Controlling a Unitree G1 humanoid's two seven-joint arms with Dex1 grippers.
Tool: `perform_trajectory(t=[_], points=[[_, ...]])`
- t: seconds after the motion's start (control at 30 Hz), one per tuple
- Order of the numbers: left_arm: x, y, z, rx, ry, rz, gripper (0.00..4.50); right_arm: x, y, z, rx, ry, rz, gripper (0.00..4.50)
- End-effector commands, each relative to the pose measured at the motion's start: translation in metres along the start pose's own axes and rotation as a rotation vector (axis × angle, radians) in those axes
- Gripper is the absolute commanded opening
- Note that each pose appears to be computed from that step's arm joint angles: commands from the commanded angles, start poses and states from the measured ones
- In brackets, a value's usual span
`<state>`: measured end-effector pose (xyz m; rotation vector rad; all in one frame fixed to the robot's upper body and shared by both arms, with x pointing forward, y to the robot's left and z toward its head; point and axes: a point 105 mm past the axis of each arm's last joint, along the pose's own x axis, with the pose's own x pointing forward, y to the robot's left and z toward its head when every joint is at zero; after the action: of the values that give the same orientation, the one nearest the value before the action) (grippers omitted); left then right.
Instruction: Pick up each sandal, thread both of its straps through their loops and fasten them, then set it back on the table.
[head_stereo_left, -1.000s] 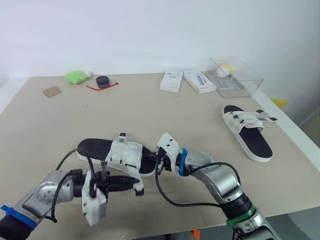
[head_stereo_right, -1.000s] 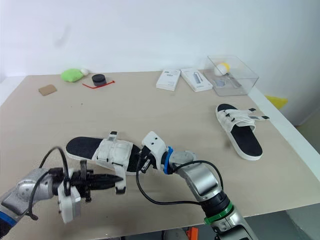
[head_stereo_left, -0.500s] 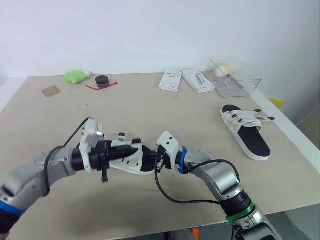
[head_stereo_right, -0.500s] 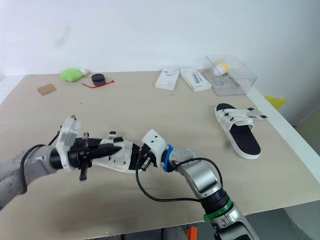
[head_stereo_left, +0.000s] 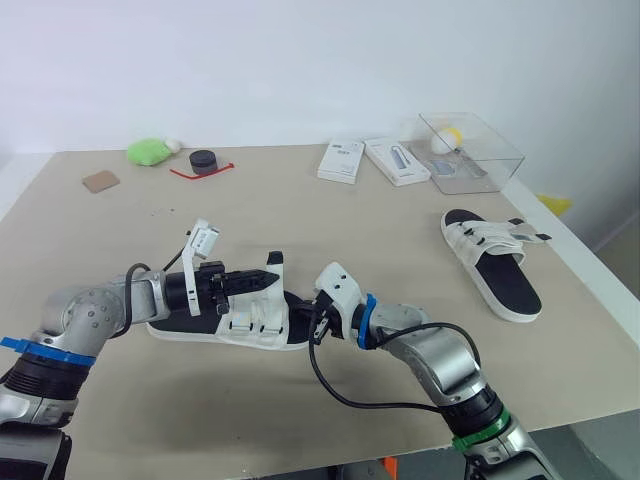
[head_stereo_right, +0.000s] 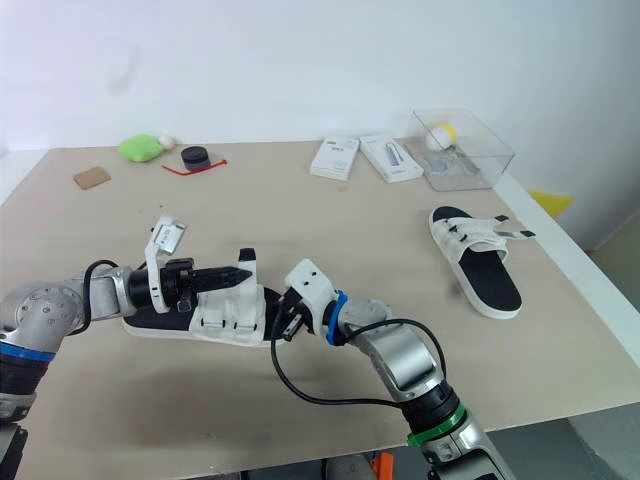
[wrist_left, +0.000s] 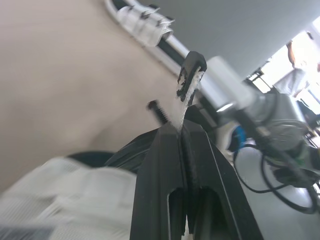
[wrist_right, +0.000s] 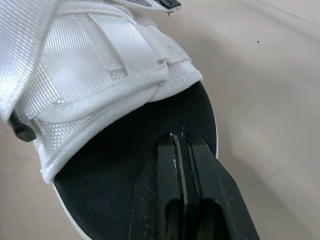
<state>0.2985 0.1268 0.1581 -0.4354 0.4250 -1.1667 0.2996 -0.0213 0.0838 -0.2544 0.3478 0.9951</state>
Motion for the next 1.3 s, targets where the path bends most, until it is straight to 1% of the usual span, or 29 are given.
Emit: perform_trajectory(t=[0.03,0.2,0.37,0.7,0.9,1.0,1.3], points=[[-0.007,0.001,0.021,0.043,-0.058,0.014,0.01,0.0,0.002,-0.029,0.031,0.112,-0.017,0.0],[-0.01,0.013,0.025,0.013,-0.082,0.058,0.01,0.0,0.001,-0.03,0.023,0.119,-0.019,0.0],[-0.007,0.027,0.027,0.016,-0.089,0.117,0.01,0.0,0.001,-0.029,0.021,0.119,-0.02,0.0],[-0.001,0.045,0.014,0.073,0.004,0.203,0.01,0.0,0.0,-0.029,0.023,0.116,-0.027,0.0],[0.0,0.046,0.005,0.104,0.07,0.205,0.01,-0.001,0.0,-0.028,0.025,0.114,-0.031,0.0],[0.0,0.044,0.004,0.105,0.077,0.192,0.01,-0.001,-0.001,-0.028,0.025,0.114,-0.032,0.0],[0.0,0.042,0.007,0.232,0.132,0.178,0.01,0.001,-0.001,-0.026,0.022,0.11,-0.027,0.0]])
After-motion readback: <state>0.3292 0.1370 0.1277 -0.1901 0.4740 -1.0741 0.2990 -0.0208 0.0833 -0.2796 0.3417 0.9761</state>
